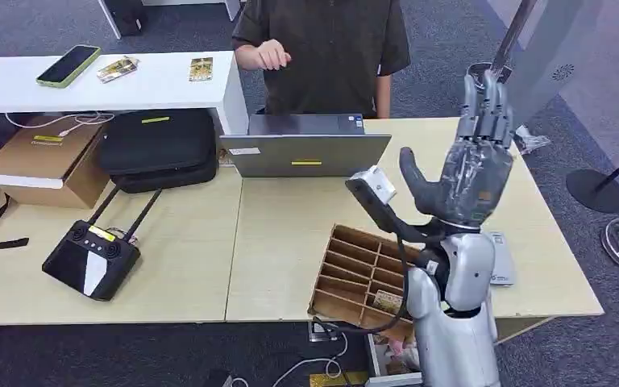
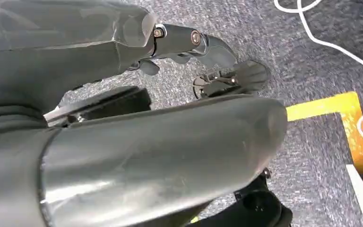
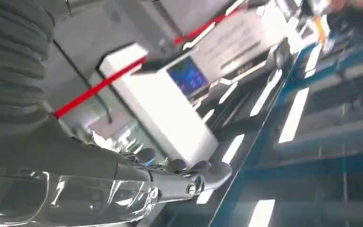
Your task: Pass the card to the sensor for recognition and then transmit it.
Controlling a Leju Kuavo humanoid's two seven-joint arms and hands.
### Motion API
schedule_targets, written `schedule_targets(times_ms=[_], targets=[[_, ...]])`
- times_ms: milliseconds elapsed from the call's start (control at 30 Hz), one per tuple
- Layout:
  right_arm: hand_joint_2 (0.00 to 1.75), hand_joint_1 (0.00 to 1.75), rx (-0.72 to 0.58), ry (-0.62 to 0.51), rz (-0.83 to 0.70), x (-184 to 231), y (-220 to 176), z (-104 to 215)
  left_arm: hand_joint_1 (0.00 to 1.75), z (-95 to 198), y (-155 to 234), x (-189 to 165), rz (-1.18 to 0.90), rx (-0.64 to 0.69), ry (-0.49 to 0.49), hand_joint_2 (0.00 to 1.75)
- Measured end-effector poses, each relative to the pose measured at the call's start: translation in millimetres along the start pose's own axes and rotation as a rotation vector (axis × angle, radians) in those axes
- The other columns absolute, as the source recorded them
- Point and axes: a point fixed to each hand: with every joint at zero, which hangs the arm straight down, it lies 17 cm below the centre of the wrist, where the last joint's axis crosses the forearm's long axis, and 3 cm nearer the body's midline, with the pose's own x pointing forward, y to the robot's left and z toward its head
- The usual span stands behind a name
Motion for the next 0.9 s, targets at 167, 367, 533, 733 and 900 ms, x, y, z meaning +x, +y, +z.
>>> schedule_targets(times_ms=[167, 367, 533, 733, 900], targets=[[1.75, 0.00, -0.140, 0.040, 0.055, -28.3, -62.0, 26.4, 0.00, 0.4, 7.3, -14.4, 0.049, 0.020, 0.011, 0.00], [1.75, 0.00, -0.194, 0.032, 0.050, -40.1, -103.2, 45.4, 0.00, 1.5, 15.9, -30.9, 0.104, 0.038, 0.024, 0.00], [1.75, 0.00, -0.228, -0.054, 0.007, -32.7, -127.1, 59.2, 0.00, 2.7, 18.9, -41.8, 0.125, 0.038, 0.036, 0.00], [1.75, 0.00, -0.291, -0.035, 0.032, -51.2, -156.6, 63.9, 0.00, 3.0, 24.9, -47.2, 0.125, 0.054, 0.039, 0.00], [1.75, 0.00, -0.308, -0.036, 0.058, -57.4, -167.1, 65.6, 0.00, 2.9, 30.5, -48.6, 0.133, 0.069, 0.038, 0.00]])
